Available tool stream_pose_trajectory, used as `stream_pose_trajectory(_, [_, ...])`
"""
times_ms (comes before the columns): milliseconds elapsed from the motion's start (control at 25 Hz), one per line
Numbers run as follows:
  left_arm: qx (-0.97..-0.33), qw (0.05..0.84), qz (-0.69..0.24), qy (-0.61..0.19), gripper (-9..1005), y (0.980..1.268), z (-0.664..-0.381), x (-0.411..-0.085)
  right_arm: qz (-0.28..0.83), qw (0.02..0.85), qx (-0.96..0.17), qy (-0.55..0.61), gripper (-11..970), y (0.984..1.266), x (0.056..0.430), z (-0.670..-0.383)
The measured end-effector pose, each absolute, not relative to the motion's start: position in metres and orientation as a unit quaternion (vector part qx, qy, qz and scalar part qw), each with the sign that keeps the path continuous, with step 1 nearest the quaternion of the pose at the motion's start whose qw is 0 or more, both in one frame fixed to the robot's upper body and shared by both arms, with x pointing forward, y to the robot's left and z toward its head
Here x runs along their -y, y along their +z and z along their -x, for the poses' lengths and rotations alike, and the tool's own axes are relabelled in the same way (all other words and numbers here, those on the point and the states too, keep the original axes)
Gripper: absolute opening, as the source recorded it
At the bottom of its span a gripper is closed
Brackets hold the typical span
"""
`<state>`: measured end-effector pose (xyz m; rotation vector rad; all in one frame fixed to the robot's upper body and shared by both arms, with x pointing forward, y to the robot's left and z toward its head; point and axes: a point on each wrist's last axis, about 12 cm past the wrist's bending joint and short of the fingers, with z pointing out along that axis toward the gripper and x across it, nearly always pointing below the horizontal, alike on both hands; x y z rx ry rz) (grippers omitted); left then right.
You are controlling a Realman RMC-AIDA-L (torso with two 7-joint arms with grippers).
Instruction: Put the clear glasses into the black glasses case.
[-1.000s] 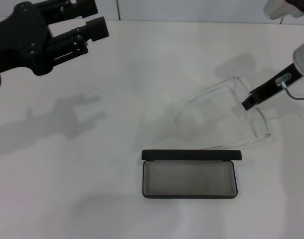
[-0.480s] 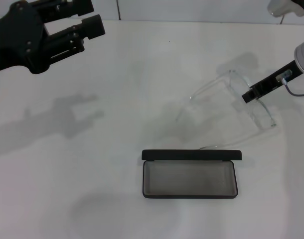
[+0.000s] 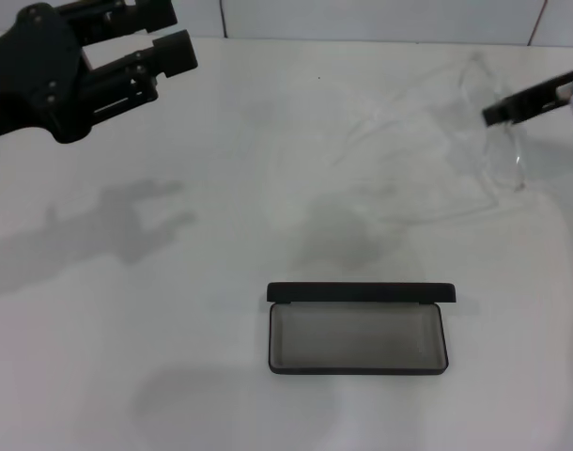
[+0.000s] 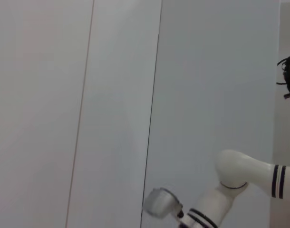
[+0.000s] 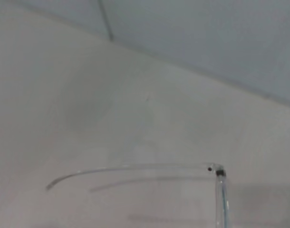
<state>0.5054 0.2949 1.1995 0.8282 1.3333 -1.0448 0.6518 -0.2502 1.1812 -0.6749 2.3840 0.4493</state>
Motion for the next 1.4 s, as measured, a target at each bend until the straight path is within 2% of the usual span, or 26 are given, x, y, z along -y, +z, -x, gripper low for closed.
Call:
stream_pose_trajectory(160, [-0.571, 0.588, -0.355, -0.449, 491, 1.2, -0.505, -0.295, 0.248, 0.366, -0.878, 0.186, 88, 1.196, 0.274, -0.64])
stream_pose_trajectory(360, [-0.558, 0.596, -0.355, -0.455, 490, 1.205, -0.507, -0.292, 0.235, 0.477, -0.809, 0.252, 65, 1.205, 0.311, -0.611])
stream_pose_trajectory(560, [-0.535, 0.608, -0.351, -0.469, 487, 1.213, -0.51, -0.288, 0.262, 0.573, -0.7, 0.337, 61, 1.206, 0.329, -0.575])
stream_pose_trajectory(680, [-0.522, 0.614, -0.347, -0.48, 484, 1.216, -0.511, -0.285, 0.28, 0.601, -0.646, 0.378, 60, 1.204, 0.331, -0.559])
stream_pose_trajectory(840, [-0.507, 0.614, -0.341, -0.5, 483, 1.217, -0.513, -0.279, 0.286, 0.606, -0.604, 0.431, 60, 1.198, 0.325, -0.549])
stream_pose_trajectory(1000, [-0.49, 0.607, -0.345, -0.521, 484, 1.22, -0.516, -0.269, 0.34, 0.6, -0.561, 0.457, 60, 1.191, 0.309, -0.541])
stream_pose_trajectory(1160, [-0.474, 0.596, -0.361, -0.538, 484, 1.225, -0.517, -0.258, 0.364, 0.577, -0.558, 0.473, 59, 1.189, 0.295, -0.543])
stream_pose_trajectory(1400, [-0.454, 0.561, -0.409, -0.559, 352, 1.231, -0.521, -0.234, 0.388, 0.534, -0.559, 0.501, 59, 1.184, 0.273, -0.552])
